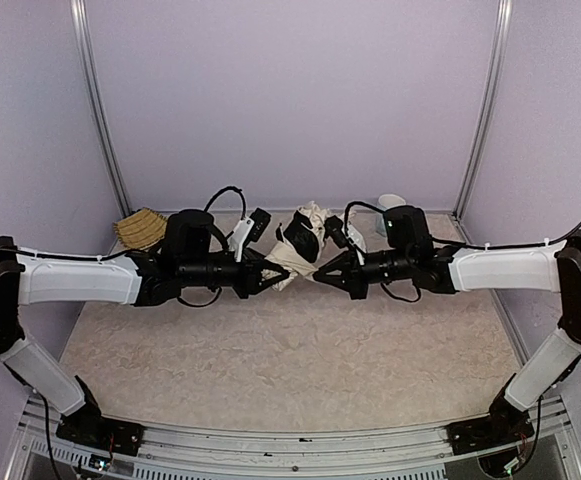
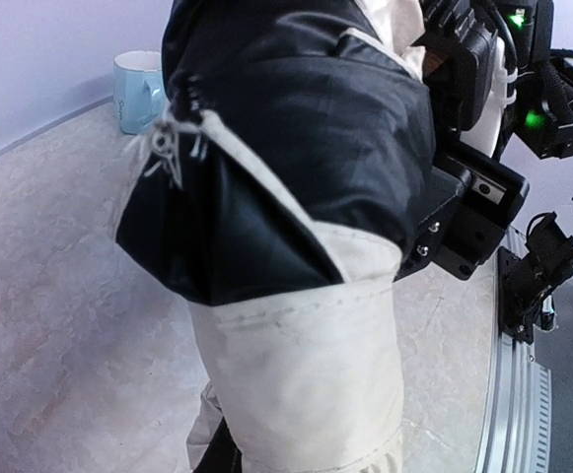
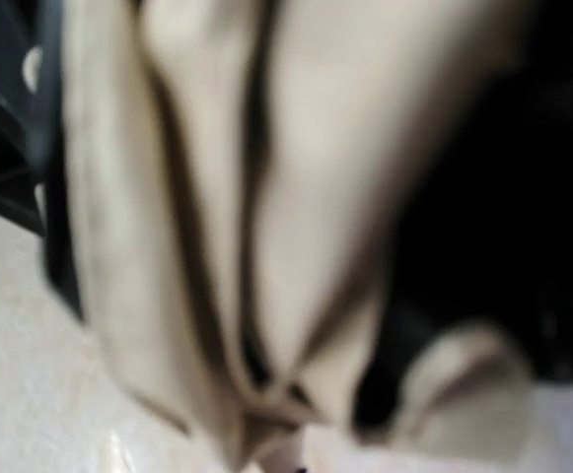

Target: Put away the umbrella

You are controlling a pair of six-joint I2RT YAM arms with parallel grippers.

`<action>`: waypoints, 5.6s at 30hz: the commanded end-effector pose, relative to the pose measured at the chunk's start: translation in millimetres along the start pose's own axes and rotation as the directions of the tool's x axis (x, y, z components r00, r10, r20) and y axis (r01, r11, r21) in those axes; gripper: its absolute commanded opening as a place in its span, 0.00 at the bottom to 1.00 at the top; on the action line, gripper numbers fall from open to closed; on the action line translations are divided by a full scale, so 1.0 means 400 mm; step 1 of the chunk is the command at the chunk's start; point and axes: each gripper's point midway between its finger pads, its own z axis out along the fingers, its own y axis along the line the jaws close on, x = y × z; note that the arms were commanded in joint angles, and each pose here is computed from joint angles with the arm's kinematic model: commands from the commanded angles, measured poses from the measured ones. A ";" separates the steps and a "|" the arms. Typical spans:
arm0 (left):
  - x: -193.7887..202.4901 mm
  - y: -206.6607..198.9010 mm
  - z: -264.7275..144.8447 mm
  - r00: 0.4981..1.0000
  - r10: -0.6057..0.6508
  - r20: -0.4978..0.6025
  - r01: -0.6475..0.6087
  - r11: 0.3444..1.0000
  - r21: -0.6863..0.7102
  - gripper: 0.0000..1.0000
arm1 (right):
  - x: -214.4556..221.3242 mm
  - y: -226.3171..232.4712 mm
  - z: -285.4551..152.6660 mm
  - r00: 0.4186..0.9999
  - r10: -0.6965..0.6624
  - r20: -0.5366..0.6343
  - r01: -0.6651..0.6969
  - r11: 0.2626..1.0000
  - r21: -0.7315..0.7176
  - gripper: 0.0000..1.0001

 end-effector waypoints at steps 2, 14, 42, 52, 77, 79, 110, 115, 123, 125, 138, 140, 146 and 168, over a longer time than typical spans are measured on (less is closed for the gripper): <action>-0.242 -0.141 -0.088 0.944 0.098 0.315 -0.148 0.979 0.140 0.00 | 0.041 -0.040 -0.029 1.000 -0.006 -0.014 0.007 0.998 0.059 0.00; -0.212 -0.329 -0.028 0.945 0.064 0.319 -0.183 0.916 0.357 0.00 | -0.107 -0.022 -0.107 0.943 -0.210 0.257 0.165 0.969 0.185 0.00; -0.121 -0.259 0.047 0.982 0.051 0.179 -0.098 0.960 0.261 0.00 | -0.202 0.074 -0.180 0.849 -0.152 0.506 0.107 0.987 0.117 0.16; -0.128 -0.292 0.046 0.978 0.053 0.202 -0.116 0.942 0.315 0.00 | -0.206 0.038 -0.171 0.853 -0.107 0.510 0.035 0.988 0.148 0.31; -0.164 -0.295 0.006 0.953 0.063 0.296 -0.150 0.948 0.280 0.00 | -0.221 0.046 -0.183 0.818 0.044 0.573 -0.044 0.999 -0.015 0.53; -0.178 -0.290 -0.011 0.943 0.065 0.326 -0.155 0.953 0.259 0.00 | -0.203 0.036 -0.174 0.833 0.052 0.550 -0.060 0.998 -0.003 0.53; 0.325 -0.012 0.142 0.586 0.592 -0.552 -0.722 0.691 -0.026 0.03 | 0.041 -0.198 -0.415 0.936 0.127 0.328 -0.286 0.816 0.502 0.58; 0.391 -0.013 0.150 0.442 0.674 -0.591 -0.818 0.574 0.043 0.47 | 0.054 -0.187 -0.389 0.933 0.173 0.315 -0.307 0.840 0.447 0.56; 0.320 -0.082 0.087 0.558 0.695 -0.453 -0.778 0.628 0.007 0.94 | 0.132 -0.167 -0.322 0.921 0.310 0.236 -0.380 0.850 0.366 0.51; 0.295 -0.094 0.066 0.594 0.686 -0.419 -0.760 0.650 -0.013 0.94 | 0.115 -0.130 -0.291 0.942 0.276 0.189 -0.323 0.899 0.297 0.51; 0.080 0.175 -0.140 0.988 0.107 -0.114 -0.149 0.867 -0.476 0.91 | 0.104 0.156 -0.018 0.853 -0.444 -0.274 0.442 0.894 -0.069 0.99; 0.085 0.202 -0.162 0.992 0.075 -0.097 -0.114 0.856 -0.505 0.91 | 0.128 0.174 0.034 0.794 -0.507 -0.336 0.492 0.860 -0.134 1.00; 0.118 0.202 -0.165 0.991 0.053 -0.122 -0.106 0.866 -0.489 0.91 | 0.248 0.126 0.143 0.621 -0.535 -0.572 0.495 0.834 -0.243 1.00; 0.121 0.154 -0.187 0.990 0.119 -0.076 -0.140 0.893 -0.428 0.90 | 0.184 0.199 0.192 0.665 -0.566 -0.487 0.449 0.824 -0.345 0.19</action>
